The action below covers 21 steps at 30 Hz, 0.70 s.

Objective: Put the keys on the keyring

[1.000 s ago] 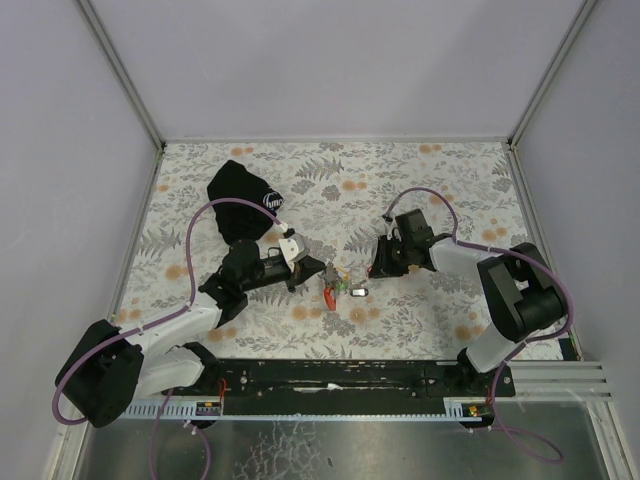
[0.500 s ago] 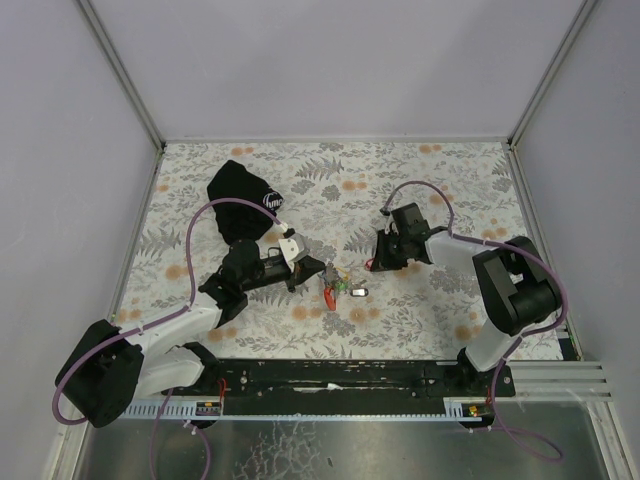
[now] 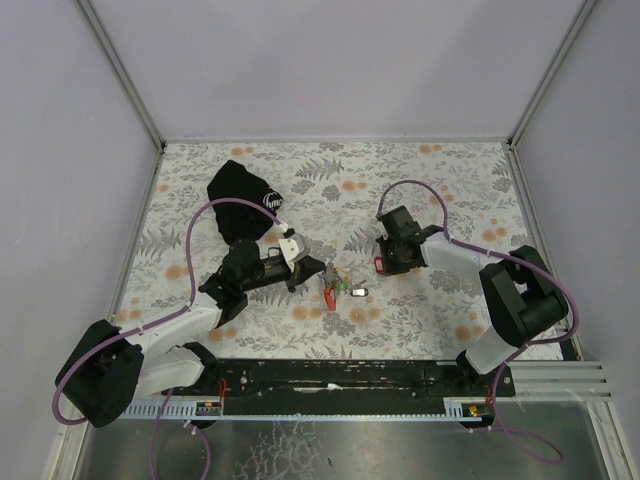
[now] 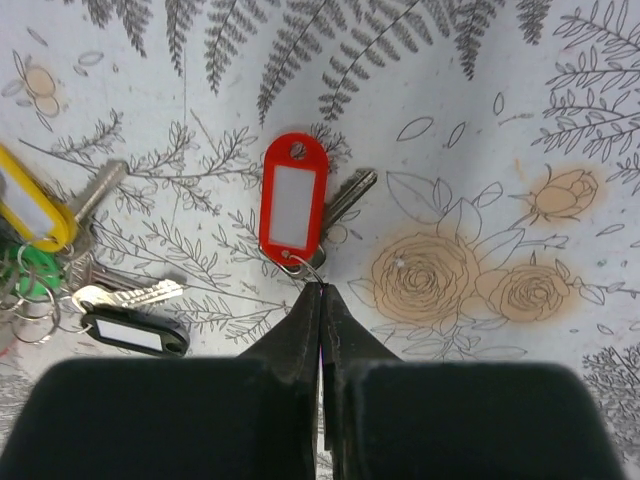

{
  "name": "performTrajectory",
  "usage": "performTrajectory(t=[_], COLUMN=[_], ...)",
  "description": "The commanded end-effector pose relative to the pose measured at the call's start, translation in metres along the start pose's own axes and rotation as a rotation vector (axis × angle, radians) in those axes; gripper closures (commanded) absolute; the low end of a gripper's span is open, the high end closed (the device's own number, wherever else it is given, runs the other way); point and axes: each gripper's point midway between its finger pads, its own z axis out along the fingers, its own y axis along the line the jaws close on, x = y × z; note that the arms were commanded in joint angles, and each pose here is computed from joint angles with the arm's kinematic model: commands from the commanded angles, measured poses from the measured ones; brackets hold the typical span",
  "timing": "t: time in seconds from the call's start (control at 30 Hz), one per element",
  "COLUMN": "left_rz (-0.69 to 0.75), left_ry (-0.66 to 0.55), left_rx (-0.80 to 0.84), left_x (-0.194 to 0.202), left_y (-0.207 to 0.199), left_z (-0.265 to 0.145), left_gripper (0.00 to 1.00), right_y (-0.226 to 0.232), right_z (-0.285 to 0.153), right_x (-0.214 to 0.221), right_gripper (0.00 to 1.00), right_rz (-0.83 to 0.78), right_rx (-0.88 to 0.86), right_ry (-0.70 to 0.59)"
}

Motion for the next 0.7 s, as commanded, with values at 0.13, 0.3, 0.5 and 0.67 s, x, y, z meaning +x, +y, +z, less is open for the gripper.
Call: performTrajectory(t=[0.13, 0.3, 0.5, 0.67], left_rz=[0.043, 0.04, 0.041, 0.043], left_ry=[-0.079, -0.076, -0.078, -0.079], left_rx=[-0.026, -0.029, -0.037, -0.044], left_x=[-0.022, -0.022, -0.022, -0.022], left_y=[0.006, 0.007, 0.007, 0.008], left_z=[0.001, 0.002, 0.001, 0.0], left_gripper=[1.0, 1.0, 1.0, 1.0], right_y=[-0.008, 0.002, 0.015, 0.025], right_z=[-0.019, -0.023, -0.015, -0.014], right_x=[-0.01, -0.012, -0.003, 0.004], right_gripper=[1.0, 1.0, 1.0, 1.0], right_rz=[-0.136, -0.181, -0.189, -0.197], right_rx=[0.215, 0.233, 0.213, 0.163], right_ry=[-0.111, -0.186, -0.169, -0.165])
